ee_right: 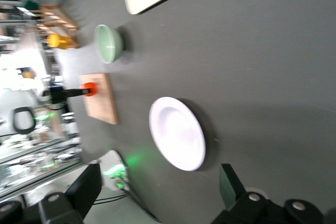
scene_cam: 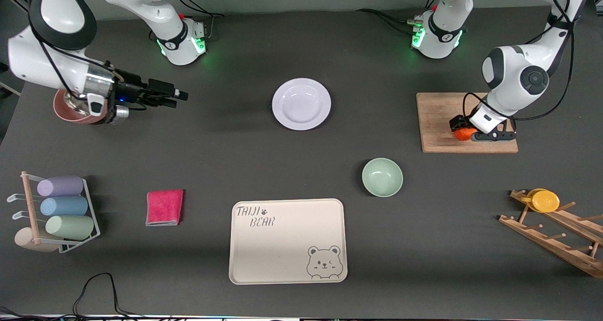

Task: Place orange and plate with both arms
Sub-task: 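Lift the orange and carry it over the white plate with the left gripper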

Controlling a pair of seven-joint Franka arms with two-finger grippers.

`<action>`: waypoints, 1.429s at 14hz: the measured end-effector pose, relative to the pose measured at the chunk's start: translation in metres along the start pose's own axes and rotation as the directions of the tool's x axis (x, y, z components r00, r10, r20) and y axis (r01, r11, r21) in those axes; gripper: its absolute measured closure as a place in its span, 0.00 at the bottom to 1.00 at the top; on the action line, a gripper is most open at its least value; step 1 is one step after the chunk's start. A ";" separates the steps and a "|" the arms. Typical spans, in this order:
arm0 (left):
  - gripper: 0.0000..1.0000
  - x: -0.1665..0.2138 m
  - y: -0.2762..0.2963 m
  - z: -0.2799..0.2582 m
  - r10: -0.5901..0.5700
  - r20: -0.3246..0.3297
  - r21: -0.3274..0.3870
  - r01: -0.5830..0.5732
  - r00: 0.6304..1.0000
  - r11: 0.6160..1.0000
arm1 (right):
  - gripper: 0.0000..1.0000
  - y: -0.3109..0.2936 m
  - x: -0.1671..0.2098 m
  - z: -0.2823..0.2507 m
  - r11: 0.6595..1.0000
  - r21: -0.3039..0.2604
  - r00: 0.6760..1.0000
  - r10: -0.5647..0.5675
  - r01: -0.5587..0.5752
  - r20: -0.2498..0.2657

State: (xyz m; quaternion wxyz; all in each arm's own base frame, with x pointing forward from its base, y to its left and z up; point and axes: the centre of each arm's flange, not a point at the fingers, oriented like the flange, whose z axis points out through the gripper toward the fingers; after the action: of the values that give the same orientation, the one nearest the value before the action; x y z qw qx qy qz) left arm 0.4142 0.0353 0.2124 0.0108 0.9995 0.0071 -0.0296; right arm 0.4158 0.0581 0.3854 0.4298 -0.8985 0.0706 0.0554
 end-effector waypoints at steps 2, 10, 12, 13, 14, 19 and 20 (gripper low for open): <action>0.30 0.001 0.000 -0.001 0.000 -0.003 0.001 0.000 1.000 1.000 | 0.00 0.029 -0.008 0.025 0.996 0.089 1.000 0.003 -0.003 0.003; 0.30 0.017 -0.001 -0.017 -0.003 0.004 0.003 0.003 1.000 1.000 | 0.00 0.142 -0.018 0.124 0.951 0.280 0.991 -0.125 0.134 -0.050; 0.30 0.019 -0.002 -0.018 -0.004 0.002 0.003 0.004 1.000 1.000 | 0.00 0.162 -0.022 0.146 0.936 0.317 0.988 -0.137 0.152 -0.070; 0.30 0.019 -0.002 -0.018 -0.005 0.002 0.004 0.005 1.000 1.000 | 0.00 0.167 -0.024 0.154 0.934 0.322 0.988 -0.138 0.155 -0.075; 0.30 0.020 -0.002 -0.021 -0.009 0.008 0.004 0.009 1.000 1.000 | 0.00 0.172 -0.025 0.162 0.933 0.322 0.987 -0.141 0.159 -0.077; 0.30 0.040 0.082 -0.101 -0.101 0.133 0.069 0.093 0.986 0.993 | 0.00 0.189 -0.033 0.181 0.921 0.337 0.980 -0.182 0.197 -0.078; 0.30 0.040 0.128 -0.123 -0.126 0.131 0.064 0.119 0.983 0.991 | 0.00 0.192 -0.035 0.184 0.917 0.344 0.979 -0.189 0.203 -0.075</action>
State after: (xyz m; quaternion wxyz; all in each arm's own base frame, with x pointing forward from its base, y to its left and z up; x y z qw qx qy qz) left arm 0.4629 -0.0894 0.3354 -0.0186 0.9928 0.0670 -0.0980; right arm 0.3403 0.0850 0.1292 0.5845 -0.8111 -0.0023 -0.0195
